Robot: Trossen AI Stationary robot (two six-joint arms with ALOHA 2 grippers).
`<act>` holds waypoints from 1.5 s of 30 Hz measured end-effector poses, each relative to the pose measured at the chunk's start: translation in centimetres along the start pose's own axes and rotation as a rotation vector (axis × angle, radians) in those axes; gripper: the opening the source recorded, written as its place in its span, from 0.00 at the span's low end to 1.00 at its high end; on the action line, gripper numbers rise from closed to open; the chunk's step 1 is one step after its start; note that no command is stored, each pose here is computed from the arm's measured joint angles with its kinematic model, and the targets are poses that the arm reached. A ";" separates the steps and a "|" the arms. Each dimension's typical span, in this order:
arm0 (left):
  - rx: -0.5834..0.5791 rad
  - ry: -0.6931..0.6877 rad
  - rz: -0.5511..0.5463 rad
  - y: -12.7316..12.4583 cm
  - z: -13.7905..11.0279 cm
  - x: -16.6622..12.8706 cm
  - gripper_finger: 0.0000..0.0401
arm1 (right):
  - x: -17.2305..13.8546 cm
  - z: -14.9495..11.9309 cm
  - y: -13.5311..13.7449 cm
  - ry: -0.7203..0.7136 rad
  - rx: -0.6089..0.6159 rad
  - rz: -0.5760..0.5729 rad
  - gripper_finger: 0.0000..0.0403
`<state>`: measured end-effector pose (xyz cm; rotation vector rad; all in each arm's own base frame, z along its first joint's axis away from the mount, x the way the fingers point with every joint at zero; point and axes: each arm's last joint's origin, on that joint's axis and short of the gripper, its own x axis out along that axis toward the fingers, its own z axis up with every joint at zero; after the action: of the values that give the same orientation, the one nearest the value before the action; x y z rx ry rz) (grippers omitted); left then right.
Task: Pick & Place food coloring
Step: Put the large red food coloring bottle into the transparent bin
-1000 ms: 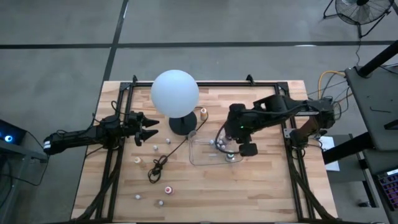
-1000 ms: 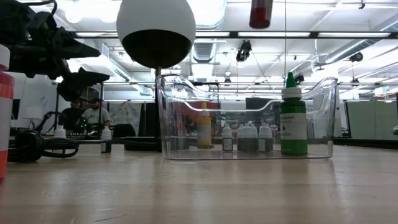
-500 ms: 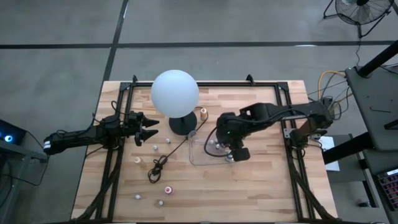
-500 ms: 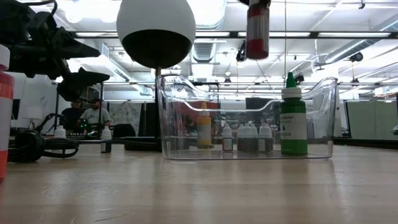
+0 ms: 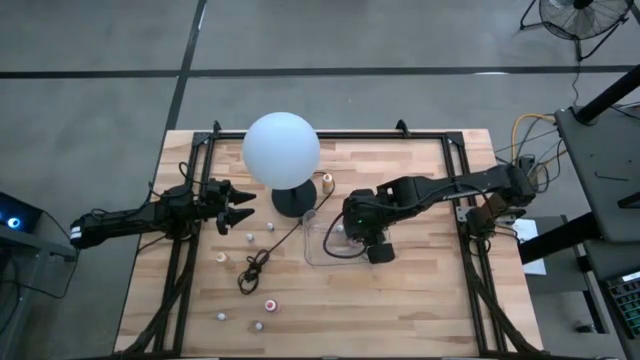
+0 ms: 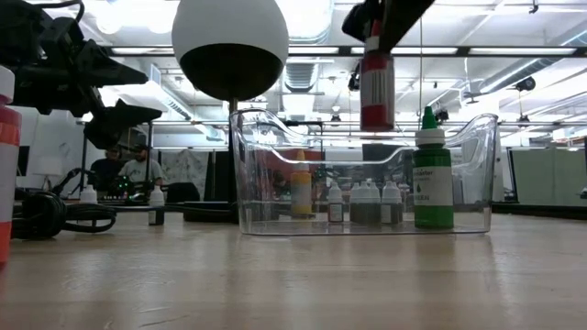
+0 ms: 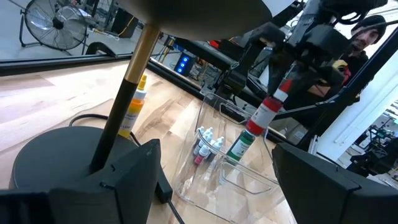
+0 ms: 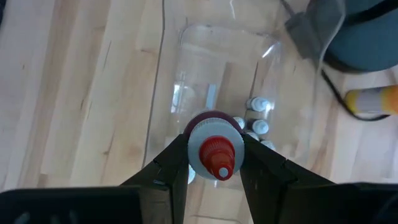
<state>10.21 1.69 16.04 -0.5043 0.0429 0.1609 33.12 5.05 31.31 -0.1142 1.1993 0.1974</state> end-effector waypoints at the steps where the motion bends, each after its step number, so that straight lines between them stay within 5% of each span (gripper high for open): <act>1: 0.000 0.000 0.000 0.0 0.0 0.0 0.70 | 0.2 -0.1 0.0 0.007 0.001 0.005 0.27; 35: 0.000 -0.001 0.001 0.0 0.0 0.0 0.70 | 9.0 -1.4 0.8 0.094 -0.029 0.028 0.27; 45: 0.000 -0.001 0.001 0.0 0.0 0.0 0.70 | 9.4 -1.7 0.9 0.101 -0.028 0.023 0.33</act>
<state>10.21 1.69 16.04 -0.5040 0.0421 0.1626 34.65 6.41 21.97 -0.1366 1.2986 0.2306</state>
